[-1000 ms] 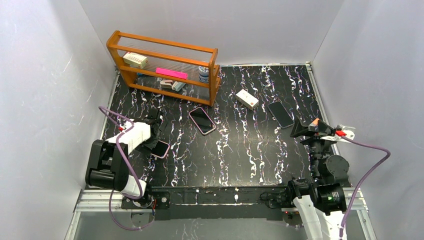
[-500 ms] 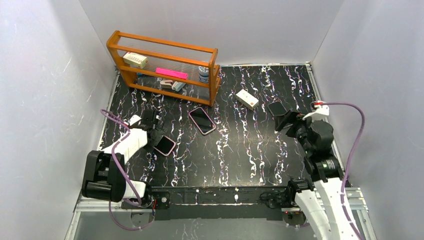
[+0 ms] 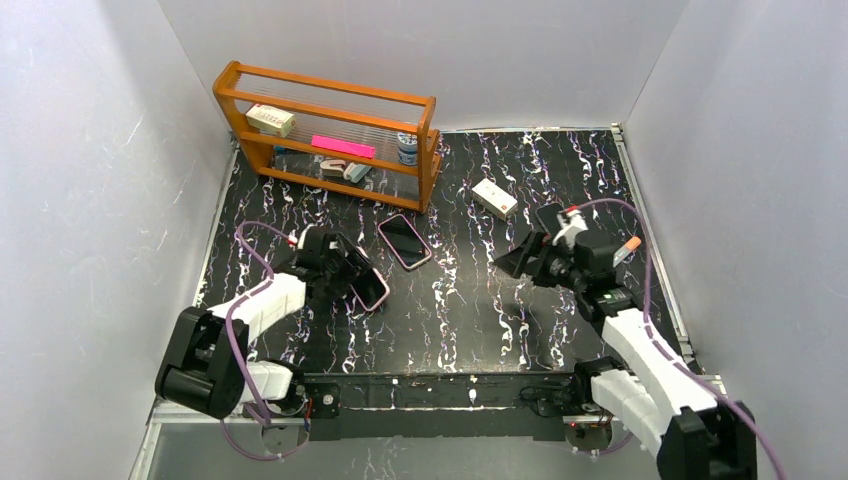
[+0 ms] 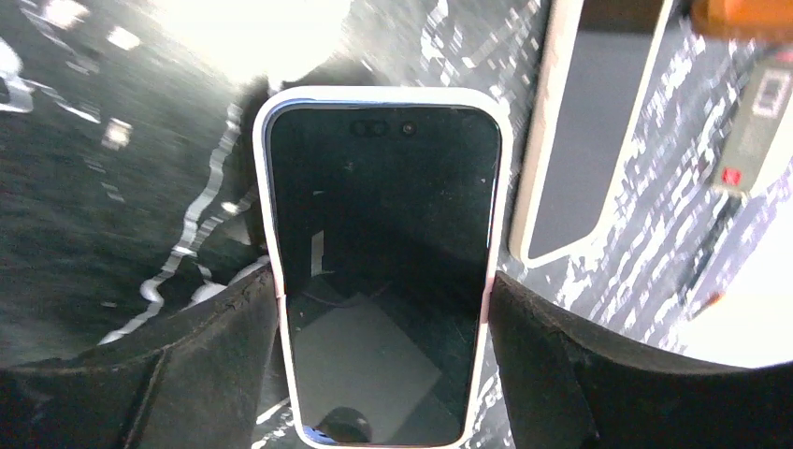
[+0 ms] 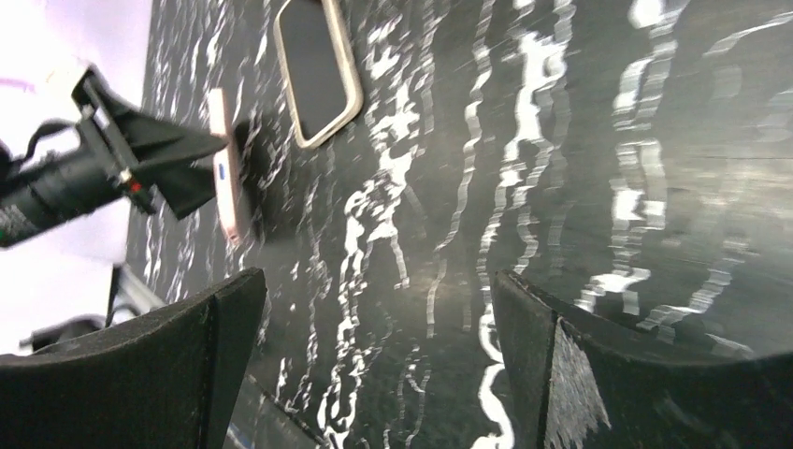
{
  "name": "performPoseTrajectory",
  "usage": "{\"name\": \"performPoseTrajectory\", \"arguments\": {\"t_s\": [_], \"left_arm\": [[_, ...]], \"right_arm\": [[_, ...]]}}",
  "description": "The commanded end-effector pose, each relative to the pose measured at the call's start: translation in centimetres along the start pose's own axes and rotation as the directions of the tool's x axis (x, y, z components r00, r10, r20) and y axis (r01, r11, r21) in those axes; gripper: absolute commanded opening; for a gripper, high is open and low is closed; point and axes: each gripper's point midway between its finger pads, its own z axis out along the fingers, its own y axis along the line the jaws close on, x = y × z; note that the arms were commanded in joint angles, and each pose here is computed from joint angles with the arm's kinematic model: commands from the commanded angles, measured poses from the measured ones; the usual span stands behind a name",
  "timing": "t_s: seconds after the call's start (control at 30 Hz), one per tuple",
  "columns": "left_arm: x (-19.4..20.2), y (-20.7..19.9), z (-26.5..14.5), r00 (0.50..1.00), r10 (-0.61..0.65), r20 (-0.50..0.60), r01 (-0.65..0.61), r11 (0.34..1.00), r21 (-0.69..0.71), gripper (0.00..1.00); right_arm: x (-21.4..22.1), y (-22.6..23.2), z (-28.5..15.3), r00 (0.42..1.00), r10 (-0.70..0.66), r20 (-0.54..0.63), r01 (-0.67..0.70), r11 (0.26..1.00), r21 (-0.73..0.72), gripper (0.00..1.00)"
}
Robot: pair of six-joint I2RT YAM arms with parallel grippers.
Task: Take the phone out of the phone case
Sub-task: Pick up the phone at the center of the board.
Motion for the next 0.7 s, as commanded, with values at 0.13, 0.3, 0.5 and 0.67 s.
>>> {"name": "performPoseTrajectory", "arguments": {"t_s": [0.13, 0.3, 0.5, 0.67], "left_arm": [[2.7, -7.1, -1.9, 0.997, 0.082, -0.008, -0.076, 0.955, 0.285, 0.0], [4.1, -8.9, -2.5, 0.995, 0.097, -0.006, -0.089, 0.933, 0.348, 0.0], [5.1, -10.8, -3.5, 0.994, 0.111, -0.001, -0.101, 0.91, 0.402, 0.0], [5.7, -11.9, -4.0, 0.993, 0.115, 0.001, -0.104, 0.894, 0.437, 0.0]], "right_arm": [[4.3, 9.3, 3.8, 0.989, -0.14, -0.042, 0.124, 0.955, -0.271, 0.99], [6.9, 12.7, 5.6, 0.978, -0.194, -0.082, 0.153, 0.923, -0.354, 0.99], [9.5, 14.1, 7.9, 0.969, -0.214, -0.12, 0.16, 0.921, -0.355, 0.94], [10.6, 14.8, 9.0, 0.97, -0.199, -0.14, 0.134, 0.918, -0.373, 0.85]]}}
